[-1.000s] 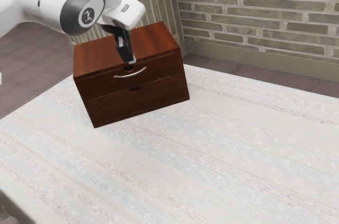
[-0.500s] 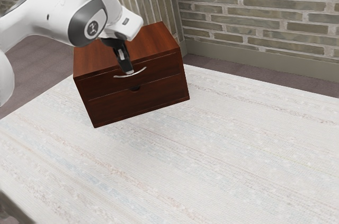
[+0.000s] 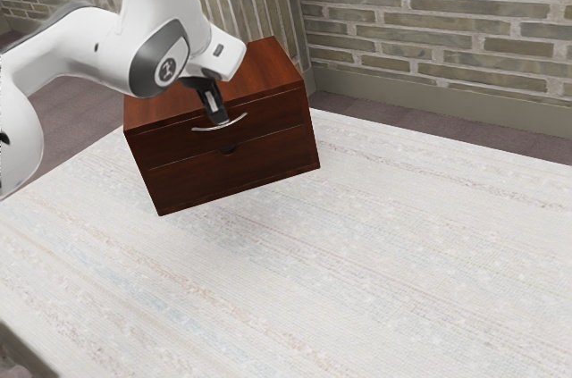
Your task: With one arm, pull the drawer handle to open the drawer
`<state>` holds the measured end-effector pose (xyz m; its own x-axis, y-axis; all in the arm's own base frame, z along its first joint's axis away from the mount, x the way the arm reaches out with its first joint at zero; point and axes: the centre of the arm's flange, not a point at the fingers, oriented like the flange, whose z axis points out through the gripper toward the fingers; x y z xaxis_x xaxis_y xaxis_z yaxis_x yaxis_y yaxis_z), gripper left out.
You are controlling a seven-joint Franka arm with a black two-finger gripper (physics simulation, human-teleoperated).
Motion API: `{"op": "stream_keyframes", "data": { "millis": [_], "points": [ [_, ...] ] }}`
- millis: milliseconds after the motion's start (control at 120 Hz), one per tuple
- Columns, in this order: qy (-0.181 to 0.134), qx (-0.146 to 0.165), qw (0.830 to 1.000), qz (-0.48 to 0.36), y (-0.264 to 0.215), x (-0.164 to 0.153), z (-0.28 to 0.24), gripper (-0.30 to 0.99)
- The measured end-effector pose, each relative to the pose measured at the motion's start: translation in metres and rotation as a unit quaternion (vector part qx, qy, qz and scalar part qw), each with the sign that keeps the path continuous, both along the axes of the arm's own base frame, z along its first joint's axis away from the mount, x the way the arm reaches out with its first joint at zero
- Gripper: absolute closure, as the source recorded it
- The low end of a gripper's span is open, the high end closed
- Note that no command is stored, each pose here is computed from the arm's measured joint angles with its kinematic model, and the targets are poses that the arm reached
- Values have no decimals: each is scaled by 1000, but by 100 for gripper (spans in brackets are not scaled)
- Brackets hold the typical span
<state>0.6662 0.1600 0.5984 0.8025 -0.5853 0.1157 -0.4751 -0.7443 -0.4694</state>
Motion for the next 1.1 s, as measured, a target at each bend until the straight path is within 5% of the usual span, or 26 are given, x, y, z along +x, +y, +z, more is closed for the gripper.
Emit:
{"op": "stream_keyframes", "data": {
  "millis": [1100],
  "points": [
    [-2,-2,1000,19,9,6,-45,54]
  ]
}}
